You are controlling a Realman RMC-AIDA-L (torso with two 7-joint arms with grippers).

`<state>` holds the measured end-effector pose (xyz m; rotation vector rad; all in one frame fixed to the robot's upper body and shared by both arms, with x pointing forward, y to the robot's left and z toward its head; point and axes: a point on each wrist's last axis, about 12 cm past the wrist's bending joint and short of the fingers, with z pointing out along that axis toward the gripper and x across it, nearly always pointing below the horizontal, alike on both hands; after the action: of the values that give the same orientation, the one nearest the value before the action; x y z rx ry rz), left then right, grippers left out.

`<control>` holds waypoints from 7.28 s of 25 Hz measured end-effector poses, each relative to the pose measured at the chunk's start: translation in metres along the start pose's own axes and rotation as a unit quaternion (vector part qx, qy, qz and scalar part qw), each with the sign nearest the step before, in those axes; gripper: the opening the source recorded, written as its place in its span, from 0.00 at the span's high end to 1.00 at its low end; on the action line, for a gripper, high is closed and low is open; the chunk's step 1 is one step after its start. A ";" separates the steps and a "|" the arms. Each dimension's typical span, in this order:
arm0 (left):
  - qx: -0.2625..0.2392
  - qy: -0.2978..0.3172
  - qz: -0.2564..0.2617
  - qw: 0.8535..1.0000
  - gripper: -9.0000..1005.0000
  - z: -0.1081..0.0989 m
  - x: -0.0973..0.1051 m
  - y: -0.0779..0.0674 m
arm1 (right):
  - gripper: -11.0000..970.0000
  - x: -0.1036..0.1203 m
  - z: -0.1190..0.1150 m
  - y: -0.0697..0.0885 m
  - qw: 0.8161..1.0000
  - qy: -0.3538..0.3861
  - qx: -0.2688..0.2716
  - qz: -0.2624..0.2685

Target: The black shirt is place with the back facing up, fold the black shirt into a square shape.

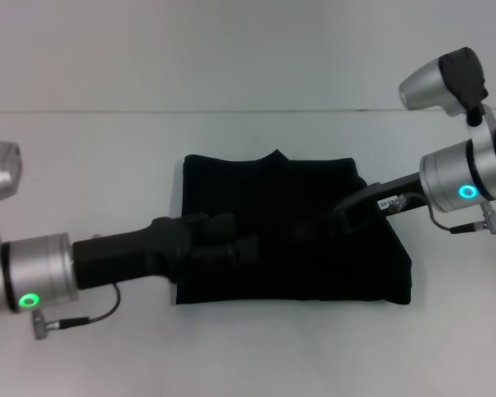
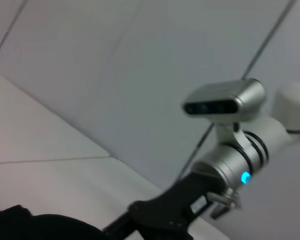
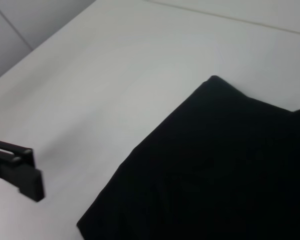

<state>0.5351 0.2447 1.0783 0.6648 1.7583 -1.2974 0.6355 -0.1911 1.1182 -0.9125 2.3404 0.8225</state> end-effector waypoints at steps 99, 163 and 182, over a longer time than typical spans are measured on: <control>-0.298 0.010 -0.169 0.940 0.17 0.050 -0.033 0.072 | 0.20 0.040 -0.073 -0.062 0.974 -0.136 0.116 0.137; -0.321 0.011 -0.146 0.936 0.96 0.060 -0.032 0.073 | 0.21 0.070 -0.067 -0.036 0.989 -0.041 -0.005 0.144; -0.323 0.011 -0.146 0.935 0.95 0.060 -0.032 0.073 | 0.75 0.077 -0.056 -0.037 0.986 -0.037 -0.003 0.163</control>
<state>0.6291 0.2135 1.0618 0.0429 2.1961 -0.7989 0.5997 -0.2839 1.0962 -0.4944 2.4560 0.9720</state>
